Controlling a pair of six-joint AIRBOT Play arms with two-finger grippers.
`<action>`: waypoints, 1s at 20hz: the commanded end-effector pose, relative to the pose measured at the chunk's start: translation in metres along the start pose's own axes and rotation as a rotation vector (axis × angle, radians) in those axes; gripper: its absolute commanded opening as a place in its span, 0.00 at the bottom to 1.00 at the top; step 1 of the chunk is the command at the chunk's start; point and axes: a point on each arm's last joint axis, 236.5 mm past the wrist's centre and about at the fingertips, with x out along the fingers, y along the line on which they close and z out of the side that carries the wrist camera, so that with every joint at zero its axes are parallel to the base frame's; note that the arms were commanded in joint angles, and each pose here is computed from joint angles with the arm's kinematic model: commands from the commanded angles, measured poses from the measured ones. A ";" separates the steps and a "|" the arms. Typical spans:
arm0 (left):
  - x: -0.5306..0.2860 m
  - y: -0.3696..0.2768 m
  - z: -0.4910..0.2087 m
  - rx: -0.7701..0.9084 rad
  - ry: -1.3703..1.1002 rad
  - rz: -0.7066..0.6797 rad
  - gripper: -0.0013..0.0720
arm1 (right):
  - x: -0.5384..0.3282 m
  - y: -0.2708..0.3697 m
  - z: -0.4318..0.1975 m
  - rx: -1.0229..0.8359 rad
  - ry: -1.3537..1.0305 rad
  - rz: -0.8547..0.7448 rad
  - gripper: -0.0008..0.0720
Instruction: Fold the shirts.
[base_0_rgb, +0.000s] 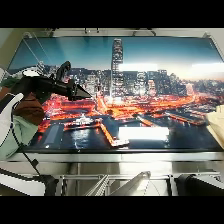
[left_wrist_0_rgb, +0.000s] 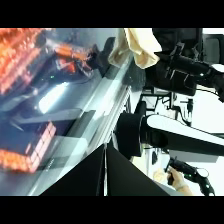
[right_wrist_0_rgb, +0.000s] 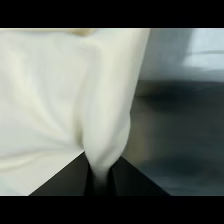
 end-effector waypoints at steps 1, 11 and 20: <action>0.003 -0.004 -0.006 0.001 0.028 -0.015 0.03 | 0.004 -0.022 0.004 0.016 -0.035 -0.018 0.22; -0.009 -0.044 0.010 0.080 -0.002 -0.111 0.02 | -0.081 0.132 0.013 -0.264 -0.035 0.313 0.28; -0.067 -0.100 0.020 0.247 -0.180 -0.020 0.02 | -0.148 0.272 -0.257 -0.904 0.379 0.757 0.05</action>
